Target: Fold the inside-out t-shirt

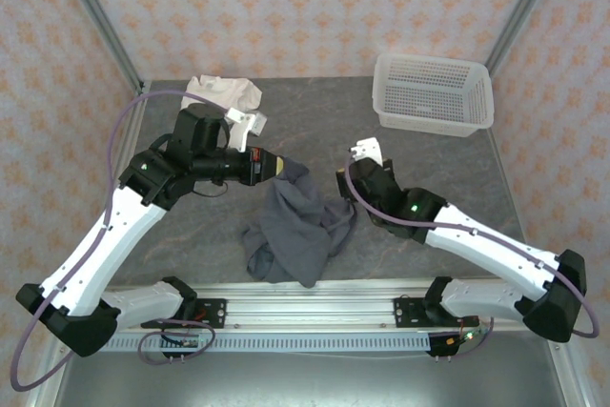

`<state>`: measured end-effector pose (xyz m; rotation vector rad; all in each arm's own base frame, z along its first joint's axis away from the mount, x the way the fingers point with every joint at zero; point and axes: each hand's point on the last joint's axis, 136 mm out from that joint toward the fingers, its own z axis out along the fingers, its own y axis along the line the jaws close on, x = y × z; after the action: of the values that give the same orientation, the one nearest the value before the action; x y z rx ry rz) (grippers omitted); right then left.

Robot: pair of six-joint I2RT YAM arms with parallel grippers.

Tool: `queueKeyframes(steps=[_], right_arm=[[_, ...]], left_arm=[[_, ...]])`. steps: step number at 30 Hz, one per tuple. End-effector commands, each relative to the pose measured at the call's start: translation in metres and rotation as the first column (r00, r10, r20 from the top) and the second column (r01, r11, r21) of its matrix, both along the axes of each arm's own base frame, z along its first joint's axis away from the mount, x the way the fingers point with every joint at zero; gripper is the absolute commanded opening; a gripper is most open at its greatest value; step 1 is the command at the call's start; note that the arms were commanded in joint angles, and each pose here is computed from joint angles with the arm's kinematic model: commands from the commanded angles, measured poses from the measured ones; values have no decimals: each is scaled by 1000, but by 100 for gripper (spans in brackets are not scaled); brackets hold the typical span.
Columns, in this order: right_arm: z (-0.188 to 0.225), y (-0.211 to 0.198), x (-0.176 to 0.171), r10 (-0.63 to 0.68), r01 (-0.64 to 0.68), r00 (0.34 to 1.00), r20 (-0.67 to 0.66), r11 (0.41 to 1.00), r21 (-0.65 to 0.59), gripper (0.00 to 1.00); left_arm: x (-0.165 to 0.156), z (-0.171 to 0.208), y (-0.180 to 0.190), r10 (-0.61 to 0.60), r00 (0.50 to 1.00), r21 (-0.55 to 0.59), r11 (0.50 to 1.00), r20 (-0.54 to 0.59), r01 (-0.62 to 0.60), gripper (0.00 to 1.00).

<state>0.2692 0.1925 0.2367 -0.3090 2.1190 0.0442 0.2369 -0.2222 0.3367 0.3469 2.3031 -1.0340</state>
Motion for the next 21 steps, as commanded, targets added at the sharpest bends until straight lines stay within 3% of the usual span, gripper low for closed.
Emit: queueKeyframes(steps=[1,5,7,11,17,21], right_arm=[[30,33,-17,155,-151,988,6,957,249,71],[72,86,-36,340,-324,937,79,761,563,82],[78,97,-34,348,-331,933,95,721,609,90],[70,103,-5,254,-273,960,114,771,576,94],[29,130,32,249,-241,968,34,881,406,94],[3,93,61,-35,64,995,-92,940,335,91]], left_arm=[[-2,8,-2,-15,999,-23,1000,41,16,0],[1,4,-4,-15,1000,-16,1000,25,15,0],[1,6,-5,-18,999,-22,1000,27,19,0],[0,6,-6,-22,999,-32,999,26,23,0],[-3,12,-4,-23,999,-35,999,41,25,0],[-3,16,2,-8,998,-10,1000,67,9,0]])
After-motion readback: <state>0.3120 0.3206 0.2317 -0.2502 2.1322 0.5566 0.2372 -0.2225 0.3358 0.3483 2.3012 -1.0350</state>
